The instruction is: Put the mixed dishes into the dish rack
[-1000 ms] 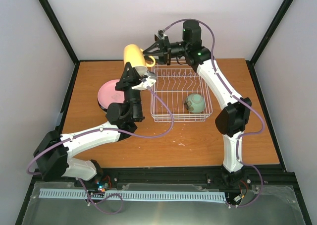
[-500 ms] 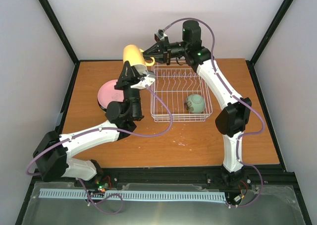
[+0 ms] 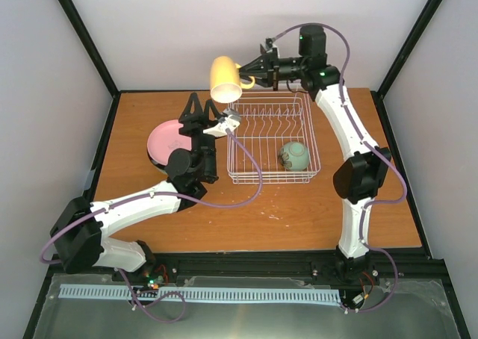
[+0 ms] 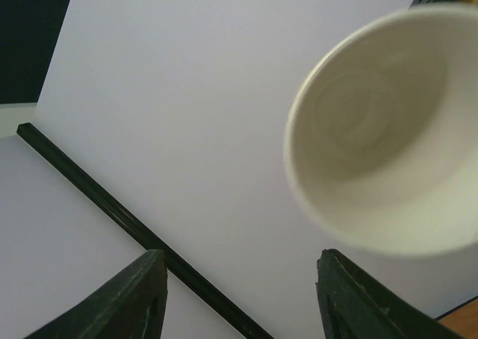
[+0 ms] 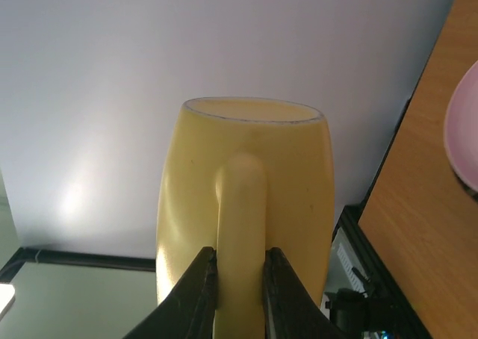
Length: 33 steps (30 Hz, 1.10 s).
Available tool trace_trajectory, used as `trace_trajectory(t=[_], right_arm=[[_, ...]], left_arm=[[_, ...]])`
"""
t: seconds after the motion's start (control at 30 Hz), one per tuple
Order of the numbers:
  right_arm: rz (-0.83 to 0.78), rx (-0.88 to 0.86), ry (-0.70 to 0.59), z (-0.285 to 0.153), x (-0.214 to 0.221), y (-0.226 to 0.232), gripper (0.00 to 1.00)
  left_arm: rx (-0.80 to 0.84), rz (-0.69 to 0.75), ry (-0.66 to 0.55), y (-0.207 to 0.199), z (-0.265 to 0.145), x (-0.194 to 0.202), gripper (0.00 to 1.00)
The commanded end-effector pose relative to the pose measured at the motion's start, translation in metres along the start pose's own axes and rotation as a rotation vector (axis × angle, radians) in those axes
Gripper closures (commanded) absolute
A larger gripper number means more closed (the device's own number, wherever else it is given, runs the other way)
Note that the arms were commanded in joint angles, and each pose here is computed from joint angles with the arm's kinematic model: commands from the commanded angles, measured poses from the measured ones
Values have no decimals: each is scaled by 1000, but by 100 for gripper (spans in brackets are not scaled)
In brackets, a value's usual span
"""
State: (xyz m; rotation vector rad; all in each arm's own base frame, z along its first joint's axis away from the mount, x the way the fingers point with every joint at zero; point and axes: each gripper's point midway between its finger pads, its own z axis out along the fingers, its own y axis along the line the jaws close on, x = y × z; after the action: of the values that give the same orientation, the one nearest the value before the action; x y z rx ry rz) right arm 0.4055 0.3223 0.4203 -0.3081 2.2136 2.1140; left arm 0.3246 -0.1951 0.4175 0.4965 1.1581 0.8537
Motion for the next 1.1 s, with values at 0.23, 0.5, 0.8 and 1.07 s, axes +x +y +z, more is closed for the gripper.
trace_trajectory(t=[0.23,0.5,0.8,1.07], right_arm=[[-307,212,-321,-107,-41,17,97],[-633,686,-481,-138,-43,21,97],[-873,918,-656,-142,-47,70,97],[-755,1171,-702,-176,-62,26,97]], left_arm=[[-165,-388,128,87,10,17,42],[-144,-508,218,98,11,59,45],[-89,-541,257,69,8,75,45],[-18,-602,271,43,16,73,45]])
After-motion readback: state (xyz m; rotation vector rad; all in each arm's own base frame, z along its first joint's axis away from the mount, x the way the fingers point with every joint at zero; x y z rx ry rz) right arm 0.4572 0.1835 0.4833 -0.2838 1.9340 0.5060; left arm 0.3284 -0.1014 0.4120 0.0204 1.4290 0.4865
